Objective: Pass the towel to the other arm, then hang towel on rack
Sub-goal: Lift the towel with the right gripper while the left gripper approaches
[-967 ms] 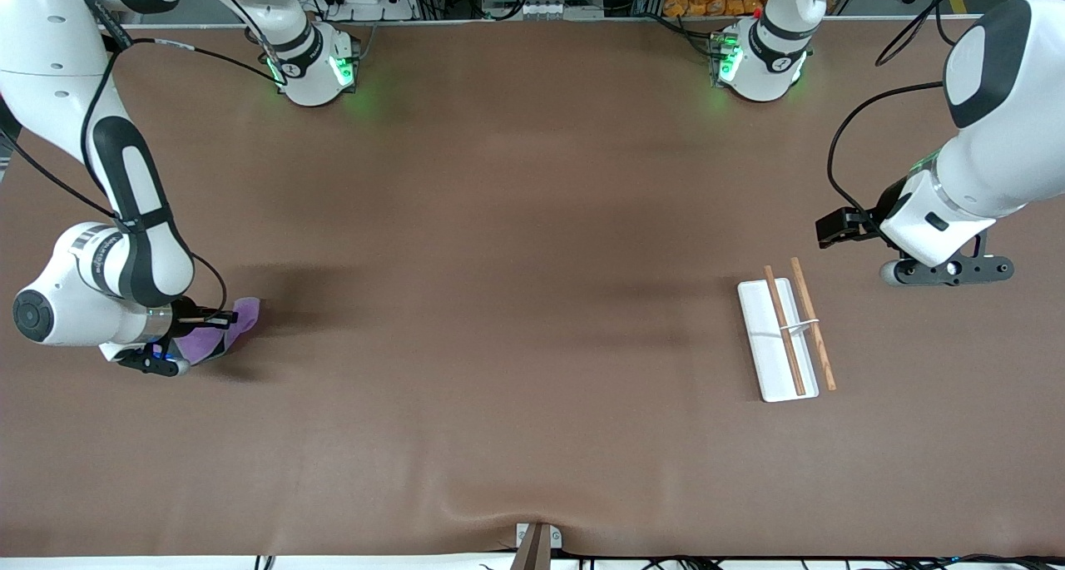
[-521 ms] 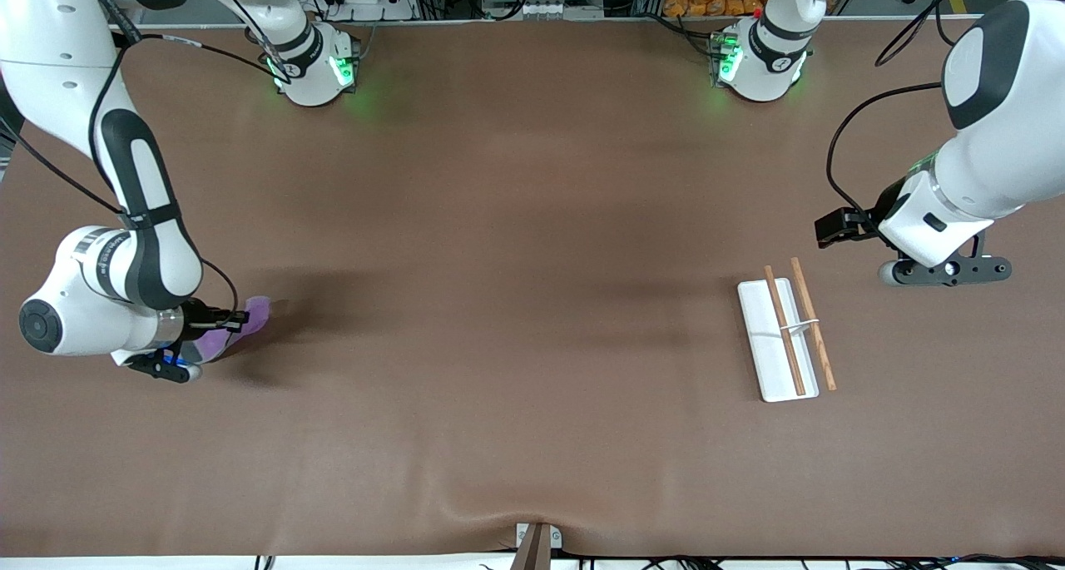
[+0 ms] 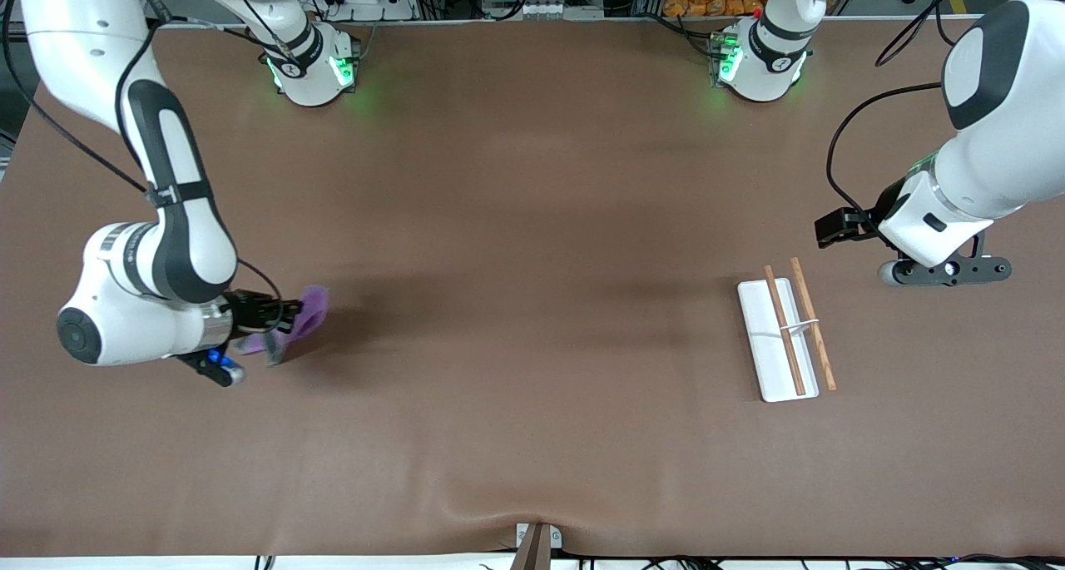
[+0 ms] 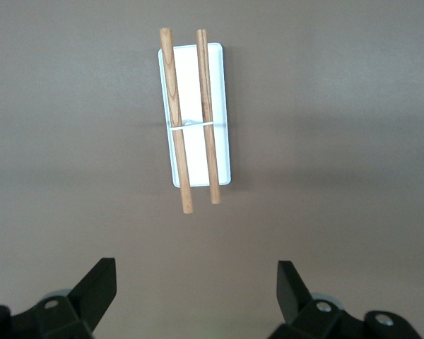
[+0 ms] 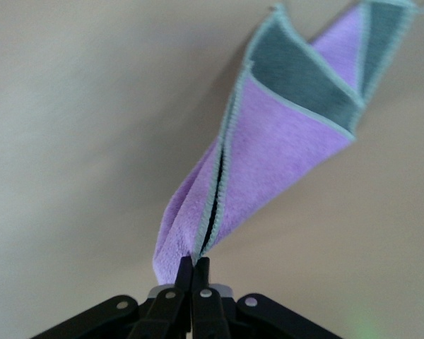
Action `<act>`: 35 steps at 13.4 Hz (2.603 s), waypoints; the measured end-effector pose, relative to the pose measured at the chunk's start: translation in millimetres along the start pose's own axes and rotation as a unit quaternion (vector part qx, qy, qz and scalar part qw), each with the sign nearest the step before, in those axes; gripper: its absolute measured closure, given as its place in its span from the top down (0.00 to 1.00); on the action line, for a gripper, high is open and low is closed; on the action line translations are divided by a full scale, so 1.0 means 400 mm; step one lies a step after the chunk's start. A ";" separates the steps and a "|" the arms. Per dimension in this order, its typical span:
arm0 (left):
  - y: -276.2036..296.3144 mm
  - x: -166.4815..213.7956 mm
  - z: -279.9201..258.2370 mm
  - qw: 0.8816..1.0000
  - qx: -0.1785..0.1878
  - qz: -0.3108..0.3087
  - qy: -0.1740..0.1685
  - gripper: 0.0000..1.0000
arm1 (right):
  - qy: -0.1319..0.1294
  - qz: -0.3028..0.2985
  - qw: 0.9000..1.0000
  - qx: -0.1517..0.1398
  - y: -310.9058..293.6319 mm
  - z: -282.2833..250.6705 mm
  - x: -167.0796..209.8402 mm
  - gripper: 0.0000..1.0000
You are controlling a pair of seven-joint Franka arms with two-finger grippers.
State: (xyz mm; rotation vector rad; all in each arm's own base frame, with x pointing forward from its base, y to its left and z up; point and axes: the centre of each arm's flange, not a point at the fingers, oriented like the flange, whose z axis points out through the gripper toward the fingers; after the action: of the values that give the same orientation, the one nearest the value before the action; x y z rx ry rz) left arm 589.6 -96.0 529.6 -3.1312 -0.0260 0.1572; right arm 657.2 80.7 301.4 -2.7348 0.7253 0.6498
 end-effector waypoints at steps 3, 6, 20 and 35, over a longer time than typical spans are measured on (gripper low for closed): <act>0.001 -0.002 -0.004 1.000 0.000 0.000 0.001 1.00 | -0.032 0.046 0.997 0.054 -0.123 -0.026 -0.086 0.02; 0.006 -0.009 -0.014 1.000 0.000 0.002 0.003 1.00 | -0.072 0.095 0.987 0.108 -0.256 -0.040 -0.180 0.02; 0.268 -0.105 -0.113 0.987 -0.073 -0.145 0.007 1.00 | -0.087 0.270 0.925 0.254 -0.693 -0.039 -0.573 0.02; 0.545 -0.035 -0.029 0.879 -0.208 -0.428 0.000 1.00 | -0.090 0.307 0.903 0.287 -0.777 -0.011 -0.697 0.02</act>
State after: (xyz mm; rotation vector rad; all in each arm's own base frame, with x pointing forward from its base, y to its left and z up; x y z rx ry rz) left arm 580.5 -314.4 541.0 -3.1266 -1.5905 0.1478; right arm 602.4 457.5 472.5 -1.8669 1.4755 0.6552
